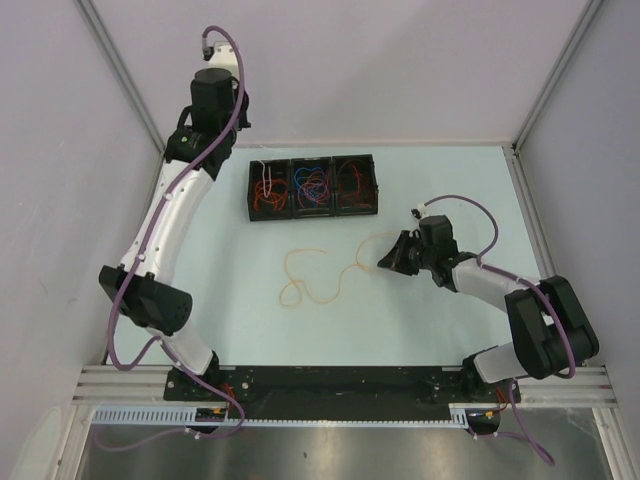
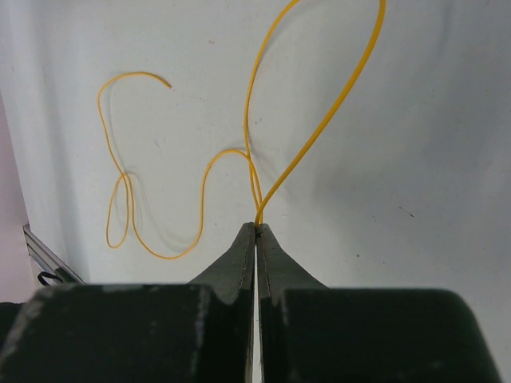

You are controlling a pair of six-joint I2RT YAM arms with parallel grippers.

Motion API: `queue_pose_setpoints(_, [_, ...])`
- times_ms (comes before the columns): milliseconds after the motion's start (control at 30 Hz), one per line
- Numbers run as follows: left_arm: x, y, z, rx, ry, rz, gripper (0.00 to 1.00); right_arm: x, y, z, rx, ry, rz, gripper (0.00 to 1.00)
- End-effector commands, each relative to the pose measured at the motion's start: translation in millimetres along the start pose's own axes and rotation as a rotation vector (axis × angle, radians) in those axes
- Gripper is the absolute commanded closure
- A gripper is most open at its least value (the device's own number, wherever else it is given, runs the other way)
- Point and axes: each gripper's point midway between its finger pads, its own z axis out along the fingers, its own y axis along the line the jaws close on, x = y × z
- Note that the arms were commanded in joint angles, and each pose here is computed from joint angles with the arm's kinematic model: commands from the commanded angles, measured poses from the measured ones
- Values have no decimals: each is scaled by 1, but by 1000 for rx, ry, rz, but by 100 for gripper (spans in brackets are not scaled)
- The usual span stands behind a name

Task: Untangle the cables

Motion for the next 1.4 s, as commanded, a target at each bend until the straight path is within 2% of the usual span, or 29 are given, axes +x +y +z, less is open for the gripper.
queue_pose_setpoints(0, [-17, -1, 6, 1, -65, -48, 100, -3, 2, 1, -23, -13, -18, 100])
queue_pose_setpoints(200, [-4, -1, 24, -23, -38, -31, 100, -2, 1, 2, -25, -7, -15, 100])
queue_pose_setpoints(733, [112, -5, 80, -31, 181, -74, 100, -2, 1, 3, -34, -1, -11, 100])
queue_pose_setpoints(1167, [154, -10, 82, -31, 271, -125, 100, -1, 1, 3, -43, 8, -5, 100])
queue_pose_setpoints(1367, [158, -32, 94, 66, 268, -154, 100, -2, 0, 4, -45, 9, 0, 100])
